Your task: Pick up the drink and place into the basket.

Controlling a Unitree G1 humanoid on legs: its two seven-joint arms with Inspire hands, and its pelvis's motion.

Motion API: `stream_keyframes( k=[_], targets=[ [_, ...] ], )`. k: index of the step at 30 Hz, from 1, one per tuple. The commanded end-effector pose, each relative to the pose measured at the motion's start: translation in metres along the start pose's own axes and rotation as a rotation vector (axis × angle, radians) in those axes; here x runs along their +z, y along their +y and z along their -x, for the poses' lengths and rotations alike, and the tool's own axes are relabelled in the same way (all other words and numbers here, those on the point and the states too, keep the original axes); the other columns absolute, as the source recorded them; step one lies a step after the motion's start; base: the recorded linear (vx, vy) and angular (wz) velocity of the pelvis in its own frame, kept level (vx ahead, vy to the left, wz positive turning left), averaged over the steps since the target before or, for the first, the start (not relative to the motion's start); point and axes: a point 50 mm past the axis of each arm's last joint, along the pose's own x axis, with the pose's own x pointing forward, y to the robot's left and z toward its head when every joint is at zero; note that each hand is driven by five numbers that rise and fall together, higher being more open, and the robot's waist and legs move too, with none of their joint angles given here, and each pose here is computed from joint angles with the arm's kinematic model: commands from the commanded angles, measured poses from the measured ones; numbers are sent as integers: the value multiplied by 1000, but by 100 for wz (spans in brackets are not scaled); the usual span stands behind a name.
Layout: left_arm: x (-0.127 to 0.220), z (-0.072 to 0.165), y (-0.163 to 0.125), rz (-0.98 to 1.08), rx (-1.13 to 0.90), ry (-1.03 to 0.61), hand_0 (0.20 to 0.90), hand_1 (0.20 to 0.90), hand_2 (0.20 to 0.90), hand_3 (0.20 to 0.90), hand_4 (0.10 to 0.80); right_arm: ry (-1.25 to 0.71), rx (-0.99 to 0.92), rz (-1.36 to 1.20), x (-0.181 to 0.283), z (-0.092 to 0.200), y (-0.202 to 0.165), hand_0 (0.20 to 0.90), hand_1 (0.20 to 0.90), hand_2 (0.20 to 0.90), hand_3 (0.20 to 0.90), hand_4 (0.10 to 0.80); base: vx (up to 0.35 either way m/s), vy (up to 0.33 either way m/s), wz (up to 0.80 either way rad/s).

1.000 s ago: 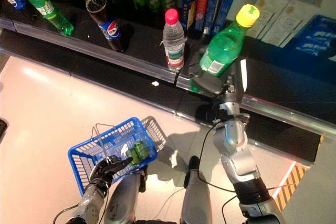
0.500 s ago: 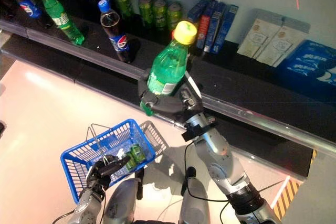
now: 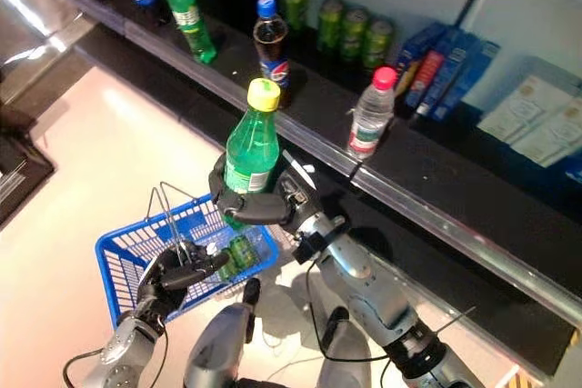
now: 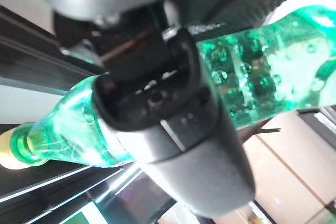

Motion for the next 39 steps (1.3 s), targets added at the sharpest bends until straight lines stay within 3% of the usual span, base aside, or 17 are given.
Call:
stream_keyframes(
  k=[1, 16, 29, 31, 33, 39],
  targets=[
    [76, 11, -51, -83, -421, -355, 300, 300, 300, 200, 100, -327, 121, 14, 55, -30, 28, 300, 300, 300, 200, 100, -28, 81, 38],
    [121, 35, -91, -49, -978, -467, 300, 300, 300, 200, 100, -63, -117, 108, -18, -48, 3, 300, 300, 300, 200, 100, 20, 3, 27],
    [122, 45, -108, -45, -1201, -479, 300, 300, 300, 200, 100, 147, -201, -43, -78, -49, 18, 300, 300, 300, 200, 100, -7, -54, 13],
    [123, 45, -109, -49, -1211, -481, 300, 300, 300, 200, 100, 219, -201, 48, -90, -46, 18, 300, 300, 300, 200, 100, -9, -21, 1],
    [124, 44, -110, -74, -1215, -473, 300, 300, 300, 200, 100, 370, -130, 369, -113, -37, 17, 300, 300, 300, 200, 100, -14, -70, 2],
    [125, 42, -112, -109, -1226, -463, 300, 300, 300, 200, 100, 521, -31, 656, -131, -31, 5, 300, 300, 300, 200, 100, 5, -53, 2]
  ],
)
